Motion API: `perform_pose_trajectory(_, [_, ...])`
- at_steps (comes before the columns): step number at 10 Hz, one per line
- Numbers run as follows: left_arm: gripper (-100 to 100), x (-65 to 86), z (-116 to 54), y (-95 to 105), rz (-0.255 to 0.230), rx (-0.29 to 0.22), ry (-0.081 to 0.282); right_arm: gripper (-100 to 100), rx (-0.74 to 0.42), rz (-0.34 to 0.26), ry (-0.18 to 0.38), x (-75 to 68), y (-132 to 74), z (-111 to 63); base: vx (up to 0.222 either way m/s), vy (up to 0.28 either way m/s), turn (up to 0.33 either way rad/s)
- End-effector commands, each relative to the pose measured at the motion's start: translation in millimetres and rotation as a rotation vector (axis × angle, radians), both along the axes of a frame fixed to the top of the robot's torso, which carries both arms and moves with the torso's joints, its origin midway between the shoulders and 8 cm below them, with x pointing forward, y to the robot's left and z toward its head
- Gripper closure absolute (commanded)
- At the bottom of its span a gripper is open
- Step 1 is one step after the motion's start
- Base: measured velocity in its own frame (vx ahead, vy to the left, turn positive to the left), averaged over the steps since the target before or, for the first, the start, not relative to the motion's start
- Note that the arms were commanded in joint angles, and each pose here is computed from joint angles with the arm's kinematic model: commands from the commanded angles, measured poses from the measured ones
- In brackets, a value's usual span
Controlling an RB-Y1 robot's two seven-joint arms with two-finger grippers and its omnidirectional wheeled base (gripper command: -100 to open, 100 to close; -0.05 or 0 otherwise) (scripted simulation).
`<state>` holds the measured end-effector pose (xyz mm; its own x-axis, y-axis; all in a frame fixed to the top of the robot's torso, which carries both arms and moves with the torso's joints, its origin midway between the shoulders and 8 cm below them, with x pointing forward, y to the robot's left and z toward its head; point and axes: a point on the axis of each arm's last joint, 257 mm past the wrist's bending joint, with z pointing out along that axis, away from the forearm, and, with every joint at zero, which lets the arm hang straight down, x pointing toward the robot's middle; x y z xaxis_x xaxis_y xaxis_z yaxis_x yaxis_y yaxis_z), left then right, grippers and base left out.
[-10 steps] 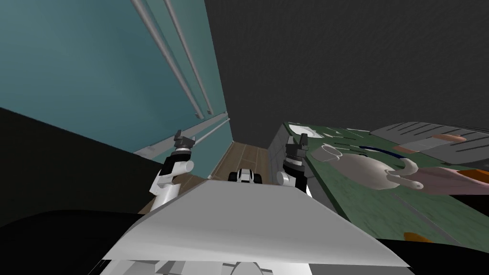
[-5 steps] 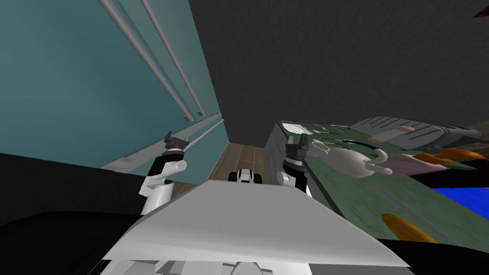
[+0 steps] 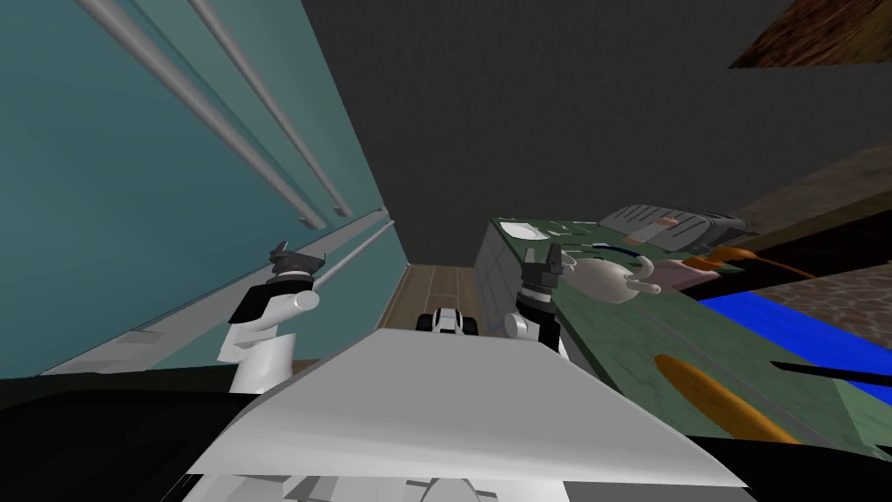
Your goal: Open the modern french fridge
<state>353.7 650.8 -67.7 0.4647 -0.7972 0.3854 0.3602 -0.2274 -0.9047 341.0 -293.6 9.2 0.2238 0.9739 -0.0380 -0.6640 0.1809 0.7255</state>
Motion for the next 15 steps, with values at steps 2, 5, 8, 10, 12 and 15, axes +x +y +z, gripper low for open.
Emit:
perform_pose_trajectory(2, [-100, -14.6, 8.5, 37.0, 0.052, -0.068, -0.021, 0, 0.0, 0.0, 0.0, 0.0, 0, 0.0, 0.028, -0.003, -0.206])
perform_pose_trajectory(5, [-100, -30.8, 19.2, 71.2, 0.092, -0.132, -0.054, 0, 0.0, 0.0, 0.0, 0.0, 0, 0.0, 0.036, 0.001, -0.209])
perform_pose_trajectory(8, [-100, -43.8, 31.4, 95.4, 0.118, -0.177, -0.087, 0, 0.0, 0.0, 0.0, 0.0, 0, 0.0, 0.03, 0.004, -0.164])
perform_pose_trajectory(10, [-100, -53.0, 44.1, 111.4, 0.132, -0.204, -0.115, 0, 0.0, 0.0, 0.0, 0.0, 0, 0.0, 0.028, 0.004, -0.154])
perform_pose_trajectory(12, [-100, -54.8, 48.8, 111.2, 0.128, -0.198, -0.108, 0, 0.0, 0.0, 0.0, 0.0, 0, 0.0, 0.044, 0.028, 0.0])
perform_pose_trajectory(15, [100, -38.6, 53.1, 91.5, 0.08, -0.189, -0.11, 0, 0.0, 0.0, 0.0, 0.0, 0, 0.0, -0.028, 0.013, -0.019])
